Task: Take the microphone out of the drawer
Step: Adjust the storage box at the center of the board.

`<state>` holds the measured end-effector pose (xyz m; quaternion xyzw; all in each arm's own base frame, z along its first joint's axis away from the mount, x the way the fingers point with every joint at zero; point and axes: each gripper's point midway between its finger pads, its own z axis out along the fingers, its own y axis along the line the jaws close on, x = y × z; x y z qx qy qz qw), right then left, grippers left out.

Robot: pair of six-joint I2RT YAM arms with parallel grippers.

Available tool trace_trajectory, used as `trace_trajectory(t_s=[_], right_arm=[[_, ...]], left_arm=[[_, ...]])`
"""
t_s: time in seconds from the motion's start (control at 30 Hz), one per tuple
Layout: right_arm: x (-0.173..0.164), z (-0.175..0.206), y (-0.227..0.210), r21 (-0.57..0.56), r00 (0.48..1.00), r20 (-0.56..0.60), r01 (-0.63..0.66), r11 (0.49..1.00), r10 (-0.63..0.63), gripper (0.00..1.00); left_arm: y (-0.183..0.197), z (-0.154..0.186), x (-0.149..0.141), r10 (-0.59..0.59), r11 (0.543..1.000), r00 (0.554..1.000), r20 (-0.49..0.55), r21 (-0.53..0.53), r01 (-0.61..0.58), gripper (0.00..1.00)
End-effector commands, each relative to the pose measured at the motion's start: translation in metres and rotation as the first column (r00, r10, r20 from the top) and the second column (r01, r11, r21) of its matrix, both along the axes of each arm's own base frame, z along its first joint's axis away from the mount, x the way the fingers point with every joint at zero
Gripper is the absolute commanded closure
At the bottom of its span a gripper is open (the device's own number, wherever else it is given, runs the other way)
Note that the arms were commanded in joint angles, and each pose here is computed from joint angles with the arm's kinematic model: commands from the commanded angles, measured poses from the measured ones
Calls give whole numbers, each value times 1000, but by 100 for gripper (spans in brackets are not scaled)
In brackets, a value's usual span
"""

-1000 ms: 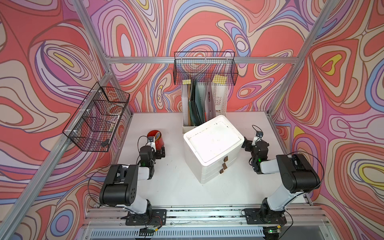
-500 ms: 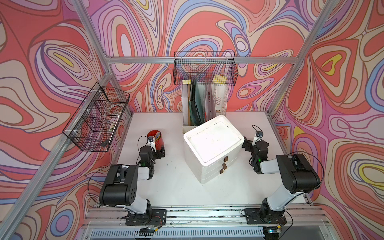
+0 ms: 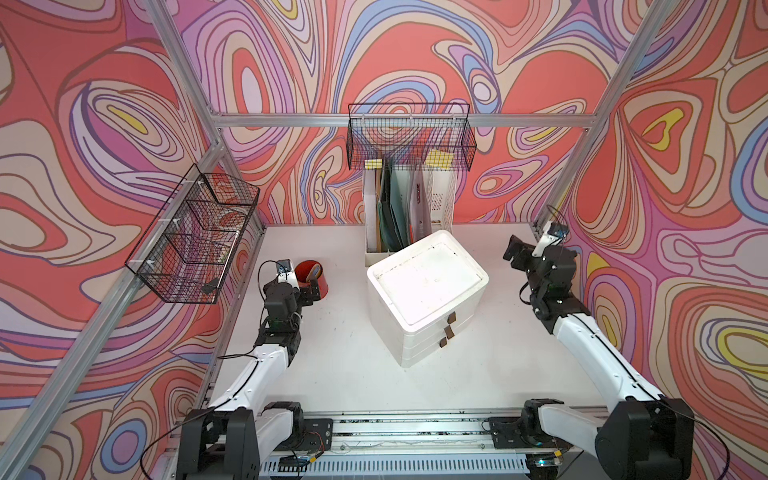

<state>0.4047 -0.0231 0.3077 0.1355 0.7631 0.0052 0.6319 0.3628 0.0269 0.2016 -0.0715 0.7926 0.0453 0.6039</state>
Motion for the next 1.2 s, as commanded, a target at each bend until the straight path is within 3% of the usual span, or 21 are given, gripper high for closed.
trace_trajectory(t_s=[0.0,0.17,0.27,0.43,0.53,0.63,0.73,0.83,0.9,1.07,1.17], right_arm=[[-31,-38,32,121,932,-317,-143,982,174,5],[-46,-19,76,266,827,-395,-315,911,401,11],[-53,-12,96,288,763,-418,-403,869,493,12],[-55,-11,120,313,659,-457,-509,802,597,14],[-51,-11,136,330,601,-466,-562,758,649,16],[-42,-12,144,307,580,-475,-595,743,662,16],[-33,-17,152,293,546,-499,-625,723,673,21],[-22,-23,165,283,510,-514,-659,697,690,26],[-14,-26,175,285,491,-515,-675,680,703,32],[-1,-30,206,282,448,-515,-717,638,731,52],[8,-32,218,271,438,-514,-733,624,738,62]], left_arm=[[-6,4,-20,4,994,992,-123,-107,-17,0],[-24,40,-37,-50,981,982,-184,-195,13,0],[-42,69,-34,-142,967,975,-169,-234,101,0],[-72,111,-14,-259,894,947,-189,-418,161,0],[-87,117,0,-320,842,913,-254,-518,151,0],[-102,115,8,-384,790,874,-298,-595,144,0],[-116,107,8,-441,735,842,-312,-663,139,1],[-125,99,2,-471,709,817,-331,-694,127,2],[-128,93,-4,-485,697,806,-339,-706,122,13],[-132,72,-16,-506,682,773,-383,-726,86,73],[-132,62,-23,-505,681,763,-404,-729,65,80]])
